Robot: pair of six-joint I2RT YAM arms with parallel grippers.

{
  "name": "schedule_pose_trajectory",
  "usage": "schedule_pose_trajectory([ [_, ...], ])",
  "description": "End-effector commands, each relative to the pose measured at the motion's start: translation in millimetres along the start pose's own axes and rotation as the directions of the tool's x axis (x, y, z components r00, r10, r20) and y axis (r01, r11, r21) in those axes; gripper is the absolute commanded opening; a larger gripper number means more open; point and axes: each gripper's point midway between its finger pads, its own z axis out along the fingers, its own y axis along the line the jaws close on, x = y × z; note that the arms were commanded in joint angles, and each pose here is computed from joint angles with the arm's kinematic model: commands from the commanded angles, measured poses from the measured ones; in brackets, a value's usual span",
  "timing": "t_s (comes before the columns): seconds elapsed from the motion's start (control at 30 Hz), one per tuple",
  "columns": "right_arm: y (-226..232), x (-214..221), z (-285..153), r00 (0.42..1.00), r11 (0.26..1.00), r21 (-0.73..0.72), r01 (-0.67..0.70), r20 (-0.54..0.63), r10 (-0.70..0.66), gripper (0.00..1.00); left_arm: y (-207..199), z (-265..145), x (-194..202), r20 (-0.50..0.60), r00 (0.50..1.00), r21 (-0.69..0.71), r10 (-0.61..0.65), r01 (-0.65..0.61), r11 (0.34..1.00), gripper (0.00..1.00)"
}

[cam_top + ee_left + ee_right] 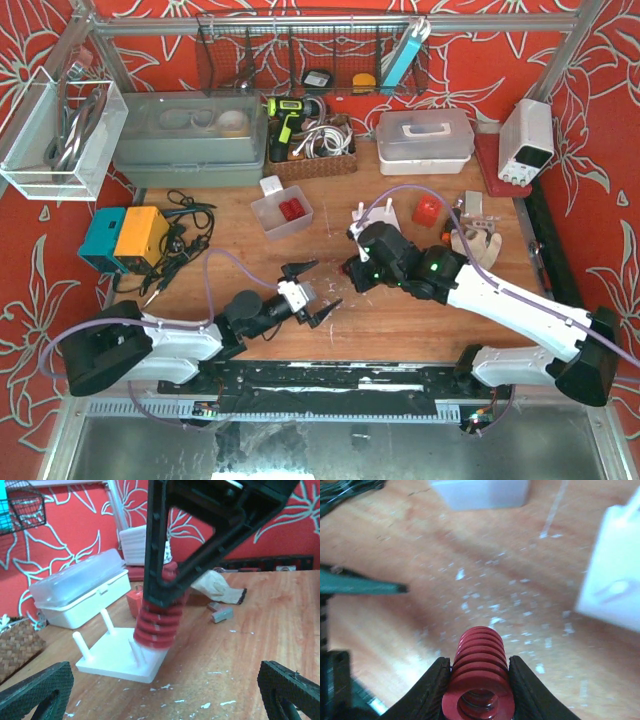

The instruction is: Install the large spring

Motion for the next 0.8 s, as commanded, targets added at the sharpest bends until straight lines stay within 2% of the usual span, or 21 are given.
schedule_pose_trajectory([
  [0.0,-55.1,-27.9,-25.9,0.995,0.966,0.255,0.036,0.076,-0.057,0.00,18.2,10.7,8.9,-0.061,0.995,-0.102,-0.078,0.072,0.992,1.00],
  [0.17,-112.9,-44.3,-33.3,0.997,0.905,0.425,0.004,0.065,-0.035,0.00,51.5,16.4,35.5,-0.132,0.962,-0.246,-0.241,0.203,0.948,1.00],
  [0.37,-159.0,-61.5,-12.0,0.999,0.867,0.497,-0.029,0.026,0.019,0.00,82.6,6.4,45.4,-0.083,0.900,-0.358,-0.428,0.374,0.856,1.00],
  [0.57,-190.4,-82.5,19.3,0.997,0.848,0.528,-0.030,-0.045,0.064,0.00,99.4,-2.5,49.5,-0.076,0.903,-0.449,-0.422,0.347,0.823,1.00],
  [0.77,-217.0,-94.5,45.4,0.989,0.829,0.558,-0.033,-0.099,0.106,0.00,97.7,-3.0,44.8,-0.069,0.908,-0.433,-0.413,0.346,0.832,1.00],
])
